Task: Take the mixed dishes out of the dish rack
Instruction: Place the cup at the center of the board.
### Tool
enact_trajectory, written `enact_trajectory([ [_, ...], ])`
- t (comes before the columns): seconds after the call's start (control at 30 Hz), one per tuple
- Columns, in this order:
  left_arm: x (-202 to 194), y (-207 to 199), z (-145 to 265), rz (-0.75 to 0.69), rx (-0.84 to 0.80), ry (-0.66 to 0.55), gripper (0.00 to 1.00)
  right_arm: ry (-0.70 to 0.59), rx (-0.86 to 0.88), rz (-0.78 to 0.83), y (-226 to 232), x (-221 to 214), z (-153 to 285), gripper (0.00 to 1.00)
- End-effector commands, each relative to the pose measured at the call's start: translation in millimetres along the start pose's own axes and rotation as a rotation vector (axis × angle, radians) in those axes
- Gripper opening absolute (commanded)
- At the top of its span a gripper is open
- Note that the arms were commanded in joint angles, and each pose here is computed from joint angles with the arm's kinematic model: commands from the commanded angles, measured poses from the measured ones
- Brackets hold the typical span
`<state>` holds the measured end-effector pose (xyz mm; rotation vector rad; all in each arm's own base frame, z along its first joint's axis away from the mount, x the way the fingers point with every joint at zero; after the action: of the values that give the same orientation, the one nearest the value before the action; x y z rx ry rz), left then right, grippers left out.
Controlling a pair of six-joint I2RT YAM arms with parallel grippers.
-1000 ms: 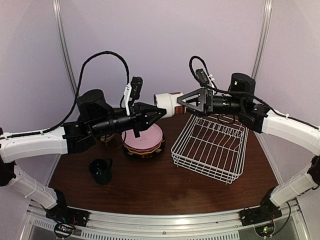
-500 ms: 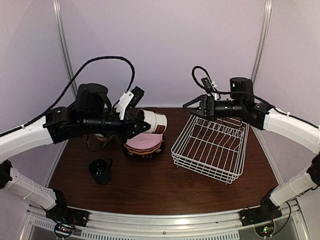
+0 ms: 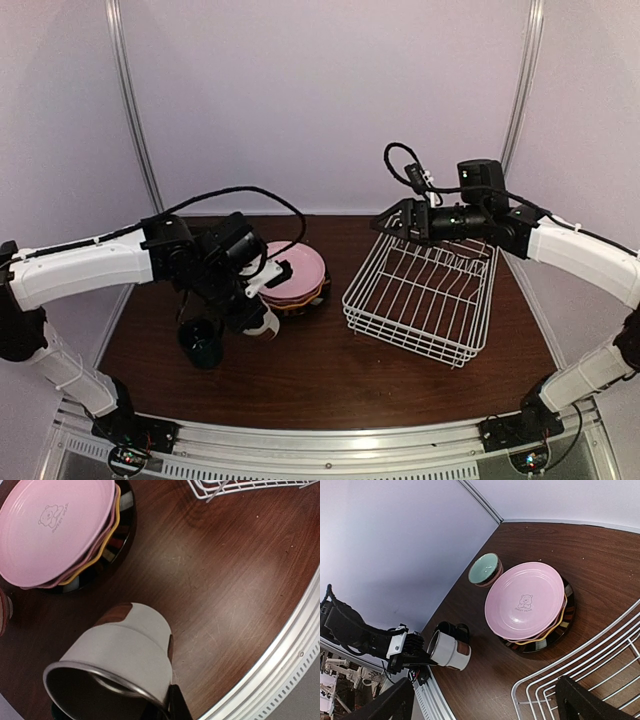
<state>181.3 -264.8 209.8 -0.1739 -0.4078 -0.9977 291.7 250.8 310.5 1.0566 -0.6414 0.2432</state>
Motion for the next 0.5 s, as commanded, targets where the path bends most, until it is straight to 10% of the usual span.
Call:
enact_trajectory([
  [0.0,-24.1,5.6,-15.1,-0.015,0.043,0.135,0.0,-0.028,-0.016,0.026,4.2,5.5,7.8,1.0],
  [0.47,-36.5,8.9,-47.7,-0.043,0.077,0.257,0.0,-0.021,-0.023,0.024,1.7,4.9,7.2,1.0],
])
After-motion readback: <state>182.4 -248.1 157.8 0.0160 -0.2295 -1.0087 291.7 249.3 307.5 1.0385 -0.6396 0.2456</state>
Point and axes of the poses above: each gripper's point midway between its finger pads, its own z axis back along the fingers, its own y axis along the line the jaws close on, x = y × z, the point moved 5 cm from there along z, back along the fingers, and after that the axes turned 9 degrees about -z, right-handed, at the moved point
